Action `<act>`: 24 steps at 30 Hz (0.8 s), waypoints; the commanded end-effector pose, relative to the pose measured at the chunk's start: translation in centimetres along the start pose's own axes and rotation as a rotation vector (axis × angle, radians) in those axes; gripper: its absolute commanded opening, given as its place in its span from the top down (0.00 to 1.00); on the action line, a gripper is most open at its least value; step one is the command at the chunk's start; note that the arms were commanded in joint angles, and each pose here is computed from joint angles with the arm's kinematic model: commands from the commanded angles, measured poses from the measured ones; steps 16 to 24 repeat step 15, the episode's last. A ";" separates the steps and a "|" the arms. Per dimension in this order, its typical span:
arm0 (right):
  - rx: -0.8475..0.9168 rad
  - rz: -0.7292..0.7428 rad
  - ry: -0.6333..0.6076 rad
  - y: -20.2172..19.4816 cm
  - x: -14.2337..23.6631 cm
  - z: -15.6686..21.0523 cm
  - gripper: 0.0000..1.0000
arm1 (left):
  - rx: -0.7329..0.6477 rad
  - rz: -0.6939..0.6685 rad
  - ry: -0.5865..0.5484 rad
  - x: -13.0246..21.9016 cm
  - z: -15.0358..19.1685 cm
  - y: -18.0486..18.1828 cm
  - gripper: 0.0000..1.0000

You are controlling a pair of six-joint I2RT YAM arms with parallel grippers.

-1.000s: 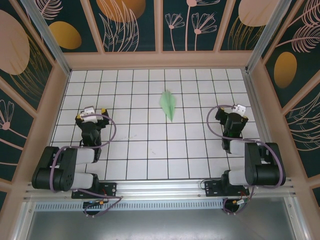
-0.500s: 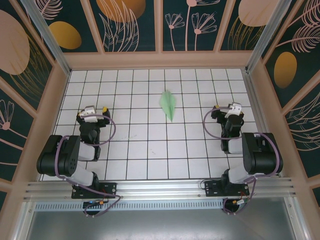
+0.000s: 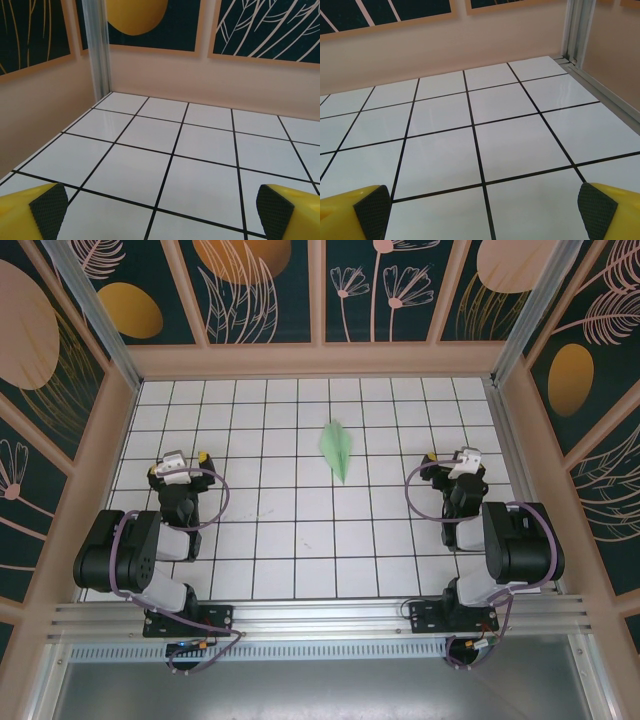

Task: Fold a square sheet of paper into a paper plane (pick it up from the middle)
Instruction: Reset both arms

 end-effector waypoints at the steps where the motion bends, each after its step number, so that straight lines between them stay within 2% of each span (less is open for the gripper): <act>1: 0.006 -0.008 -0.045 -0.1 0.1 -0.8 0.01 | 0.026 -0.013 -0.036 -0.2 -0.8 0.2 0.01; 6: 0.006 -0.007 -0.045 -0.1 0.1 -0.8 0.01 | 0.005 0.033 -0.006 -0.5 -0.4 -0.6 0.01; 24: 0.006 -0.010 -0.045 0.0 0.1 -0.8 0.01 | 0.003 0.036 -0.004 -0.5 -0.3 -0.7 0.01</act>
Point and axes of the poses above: each hand's point on the last joint's axis, 136 mm out from that joint toward the fingers, its own x axis back along the fingers, its own y axis along the line the jaws close on, z = x × y, the point moved 1 cm from there along x, back along the fingers, and after that the axes turned 14 degrees about x, right-handed, at the moved point
